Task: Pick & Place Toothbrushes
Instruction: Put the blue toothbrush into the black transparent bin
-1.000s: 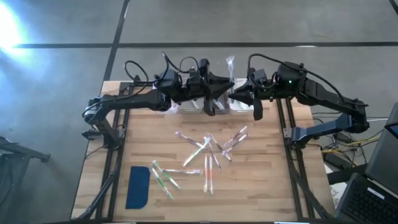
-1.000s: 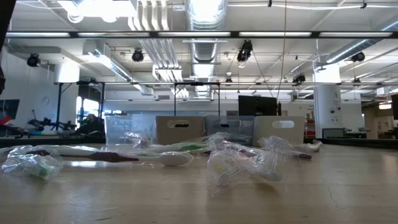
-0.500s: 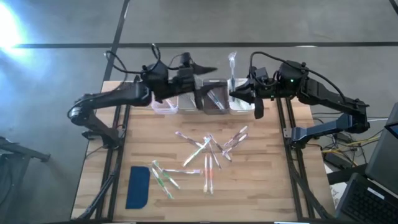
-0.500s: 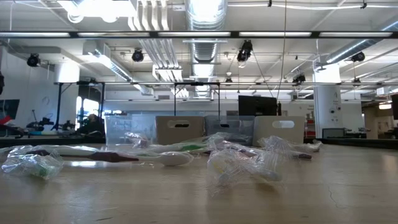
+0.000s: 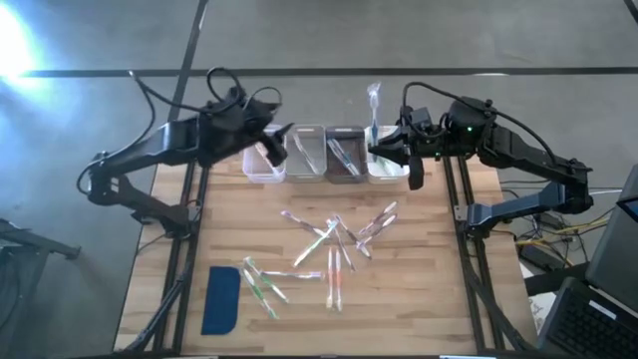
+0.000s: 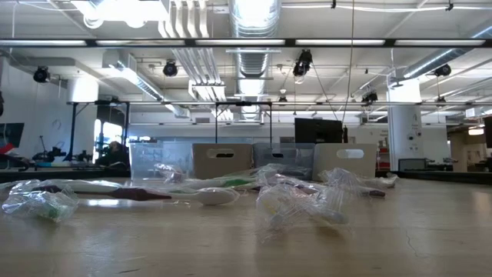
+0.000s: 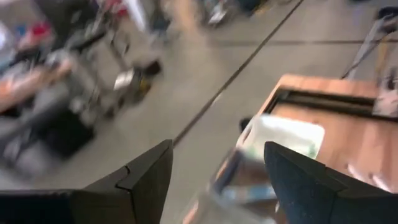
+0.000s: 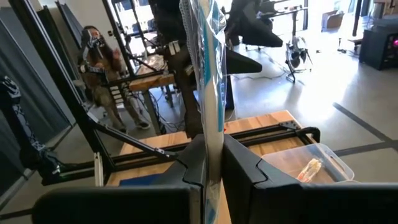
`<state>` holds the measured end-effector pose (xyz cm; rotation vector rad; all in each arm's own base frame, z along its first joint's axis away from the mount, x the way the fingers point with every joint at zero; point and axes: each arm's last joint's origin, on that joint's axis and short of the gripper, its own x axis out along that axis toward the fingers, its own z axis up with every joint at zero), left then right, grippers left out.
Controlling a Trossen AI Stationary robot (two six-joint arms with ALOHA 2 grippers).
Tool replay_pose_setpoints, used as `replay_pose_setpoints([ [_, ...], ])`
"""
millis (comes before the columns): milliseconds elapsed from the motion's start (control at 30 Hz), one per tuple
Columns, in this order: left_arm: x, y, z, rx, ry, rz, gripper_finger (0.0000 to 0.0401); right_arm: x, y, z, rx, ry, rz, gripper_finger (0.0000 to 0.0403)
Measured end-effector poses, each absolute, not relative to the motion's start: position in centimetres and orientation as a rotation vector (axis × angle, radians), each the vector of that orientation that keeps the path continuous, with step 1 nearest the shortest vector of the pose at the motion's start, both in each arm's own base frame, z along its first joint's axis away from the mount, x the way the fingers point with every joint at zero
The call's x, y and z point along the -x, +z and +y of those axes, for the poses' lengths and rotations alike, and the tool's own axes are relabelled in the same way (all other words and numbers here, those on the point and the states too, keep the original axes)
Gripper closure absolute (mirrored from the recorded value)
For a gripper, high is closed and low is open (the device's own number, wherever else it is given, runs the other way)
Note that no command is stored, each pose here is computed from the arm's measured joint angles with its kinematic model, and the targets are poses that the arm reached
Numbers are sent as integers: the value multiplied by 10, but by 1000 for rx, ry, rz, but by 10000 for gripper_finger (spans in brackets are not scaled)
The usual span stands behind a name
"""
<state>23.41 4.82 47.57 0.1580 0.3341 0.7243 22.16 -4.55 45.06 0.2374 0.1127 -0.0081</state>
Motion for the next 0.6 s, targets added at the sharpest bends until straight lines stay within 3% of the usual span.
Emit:
replay_pose_setpoints([
  [333, -187, 447, 47, 73, 1056, 513, 144, -222, 451, -46, -258, -28, 109, 380],
  [600, -178, 432, 44, 91, 1026, 628, 144, -219, 444, -57, -380, -188, 148, 380],
])
